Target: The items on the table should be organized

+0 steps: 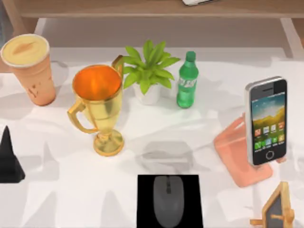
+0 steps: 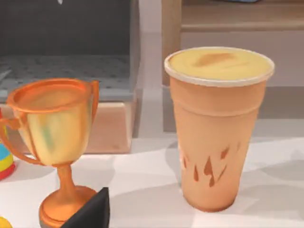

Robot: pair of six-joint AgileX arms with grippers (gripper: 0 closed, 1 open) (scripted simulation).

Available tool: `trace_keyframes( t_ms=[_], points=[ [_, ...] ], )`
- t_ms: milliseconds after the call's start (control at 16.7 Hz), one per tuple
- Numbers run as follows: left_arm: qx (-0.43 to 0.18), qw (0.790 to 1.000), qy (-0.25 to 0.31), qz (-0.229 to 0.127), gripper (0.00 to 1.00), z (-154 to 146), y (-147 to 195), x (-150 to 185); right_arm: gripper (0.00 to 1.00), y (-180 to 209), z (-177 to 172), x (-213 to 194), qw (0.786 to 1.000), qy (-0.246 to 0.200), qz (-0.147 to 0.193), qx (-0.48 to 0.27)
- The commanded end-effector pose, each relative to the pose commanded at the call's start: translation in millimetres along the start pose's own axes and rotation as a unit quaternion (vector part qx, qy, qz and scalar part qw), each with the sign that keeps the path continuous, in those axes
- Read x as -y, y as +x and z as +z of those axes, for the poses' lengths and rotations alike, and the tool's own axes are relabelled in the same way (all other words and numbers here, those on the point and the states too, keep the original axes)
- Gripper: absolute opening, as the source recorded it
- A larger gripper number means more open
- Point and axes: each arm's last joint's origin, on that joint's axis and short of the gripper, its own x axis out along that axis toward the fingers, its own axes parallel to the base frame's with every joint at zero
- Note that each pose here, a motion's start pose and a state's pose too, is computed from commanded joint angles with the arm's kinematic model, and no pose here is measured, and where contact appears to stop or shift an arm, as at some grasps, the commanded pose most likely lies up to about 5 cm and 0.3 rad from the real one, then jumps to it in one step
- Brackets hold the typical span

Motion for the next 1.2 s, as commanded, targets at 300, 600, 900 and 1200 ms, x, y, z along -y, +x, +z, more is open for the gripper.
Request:
trace_keyframes(
  t_ms=[300, 600, 900, 1200],
  points=[
    [-0.077, 0.997, 0.014, -0.013, 1.00, -20.6, 17.5, 1.9, 1.00, 0.0, 0.0, 0.0, 1.000, 0.000, 0.000, 0.000],
    [-0.140, 0.989, 0.017, -0.034, 1.00, -28.4, 55.8, 7.2, 1.00, 0.0, 0.0, 0.0, 1.000, 0.000, 0.000, 0.000],
    [-0.129, 0.991, 0.008, -0.037, 1.00, -41.3, 120.1, 15.4, 1.00, 0.0, 0.0, 0.0, 1.000, 0.000, 0.000, 0.000],
    [-0.042, 0.999, -0.010, -0.023, 1.00, -48.7, 177.9, 21.1, 1.00, 0.0, 0.0, 0.0, 1.000, 0.000, 0.000, 0.000]
  ],
)
